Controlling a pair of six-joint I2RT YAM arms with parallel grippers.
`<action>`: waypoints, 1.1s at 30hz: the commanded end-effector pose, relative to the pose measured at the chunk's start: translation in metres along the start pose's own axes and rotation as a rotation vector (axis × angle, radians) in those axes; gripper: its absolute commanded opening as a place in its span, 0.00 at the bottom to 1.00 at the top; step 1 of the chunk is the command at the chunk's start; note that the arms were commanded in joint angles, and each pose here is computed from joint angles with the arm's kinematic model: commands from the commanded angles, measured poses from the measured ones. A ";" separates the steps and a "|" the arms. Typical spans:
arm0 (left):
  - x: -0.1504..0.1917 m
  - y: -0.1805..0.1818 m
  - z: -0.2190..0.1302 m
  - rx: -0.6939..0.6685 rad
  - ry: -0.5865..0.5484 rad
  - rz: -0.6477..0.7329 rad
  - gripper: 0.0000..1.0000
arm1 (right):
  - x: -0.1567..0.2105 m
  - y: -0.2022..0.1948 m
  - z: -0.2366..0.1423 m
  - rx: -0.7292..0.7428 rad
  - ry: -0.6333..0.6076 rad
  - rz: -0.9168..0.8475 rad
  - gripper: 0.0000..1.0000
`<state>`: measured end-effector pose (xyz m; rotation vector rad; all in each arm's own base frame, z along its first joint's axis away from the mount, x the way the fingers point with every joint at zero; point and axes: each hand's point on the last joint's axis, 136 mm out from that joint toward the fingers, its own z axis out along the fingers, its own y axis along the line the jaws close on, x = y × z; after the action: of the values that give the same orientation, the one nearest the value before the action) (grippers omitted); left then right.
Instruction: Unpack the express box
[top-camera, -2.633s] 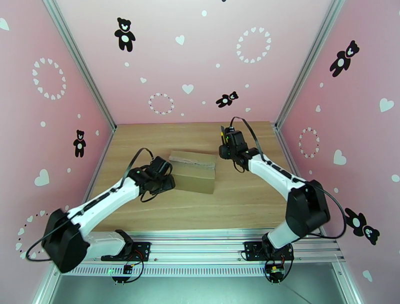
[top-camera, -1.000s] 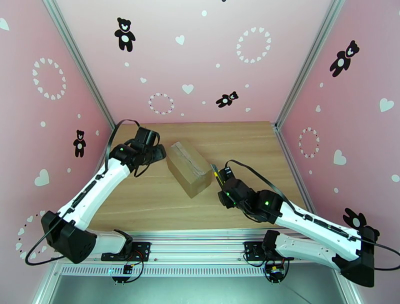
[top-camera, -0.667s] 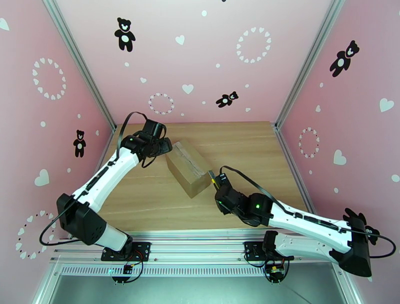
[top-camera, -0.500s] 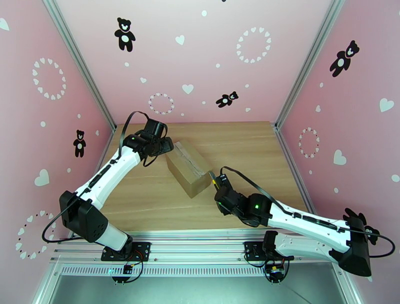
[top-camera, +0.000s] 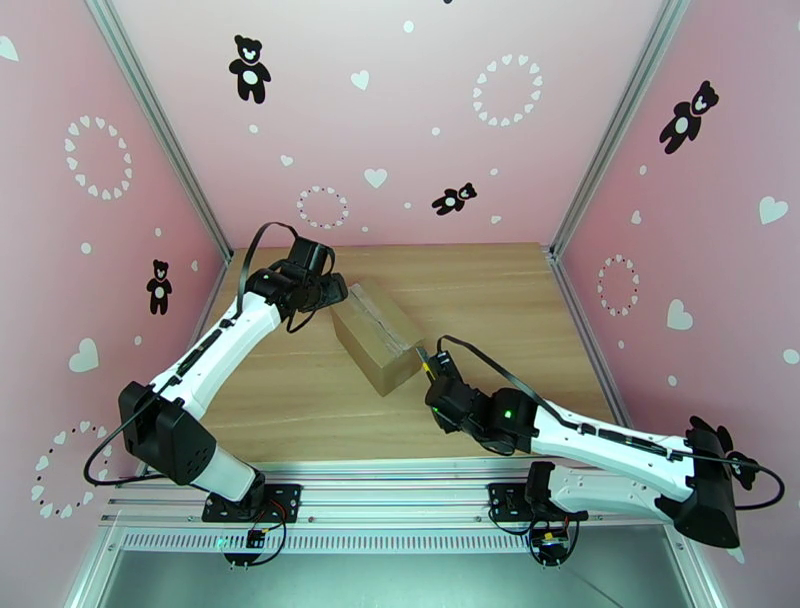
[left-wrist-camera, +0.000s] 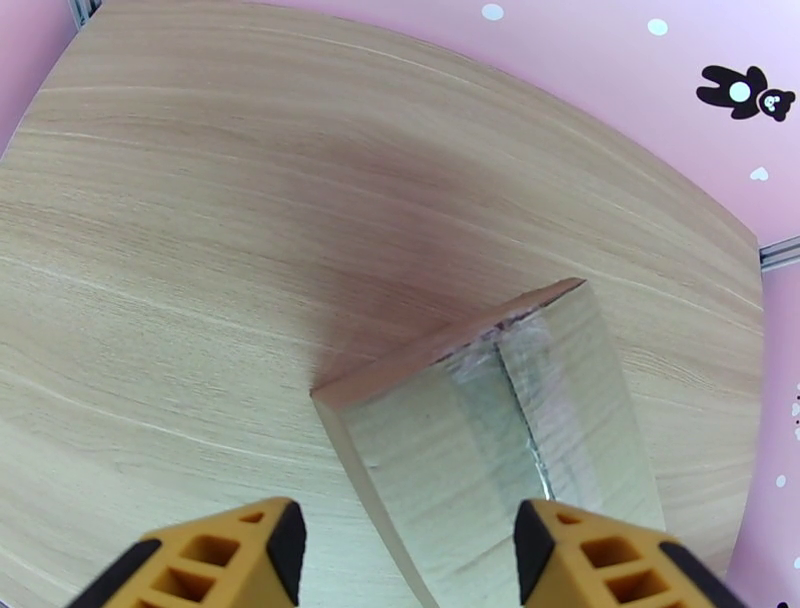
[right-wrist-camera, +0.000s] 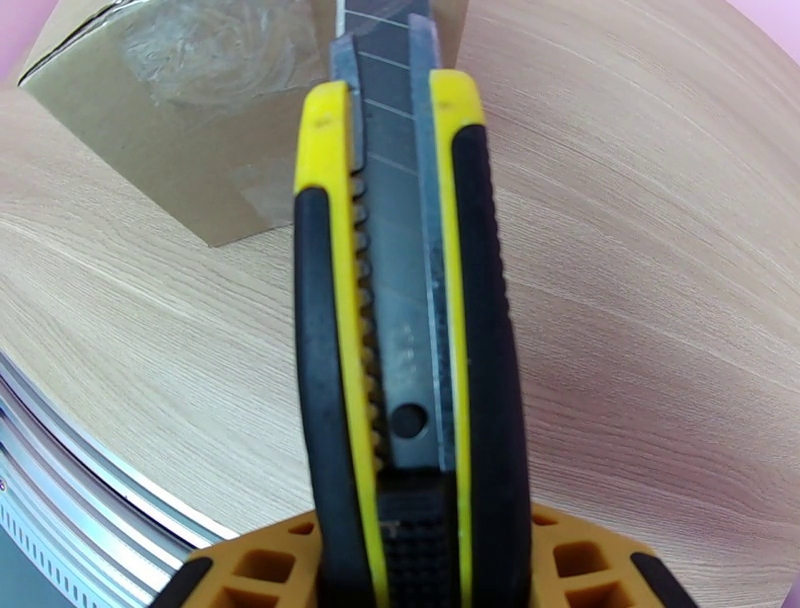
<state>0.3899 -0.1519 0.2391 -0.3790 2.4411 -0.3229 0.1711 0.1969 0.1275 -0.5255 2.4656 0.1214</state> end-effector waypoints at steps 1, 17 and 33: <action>-0.005 -0.008 0.000 0.033 -0.008 -0.005 0.62 | -0.007 0.002 0.000 0.009 -0.020 0.002 0.00; -0.004 -0.009 0.001 0.040 -0.005 -0.012 0.62 | -0.016 0.001 -0.005 0.016 -0.047 0.005 0.00; -0.005 -0.009 0.000 0.042 -0.007 -0.015 0.61 | -0.021 0.003 -0.007 0.016 -0.055 -0.004 0.00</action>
<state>0.3917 -0.1569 0.2416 -0.3751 2.4330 -0.3604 0.1765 0.1990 0.1312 -0.5206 2.4504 0.0943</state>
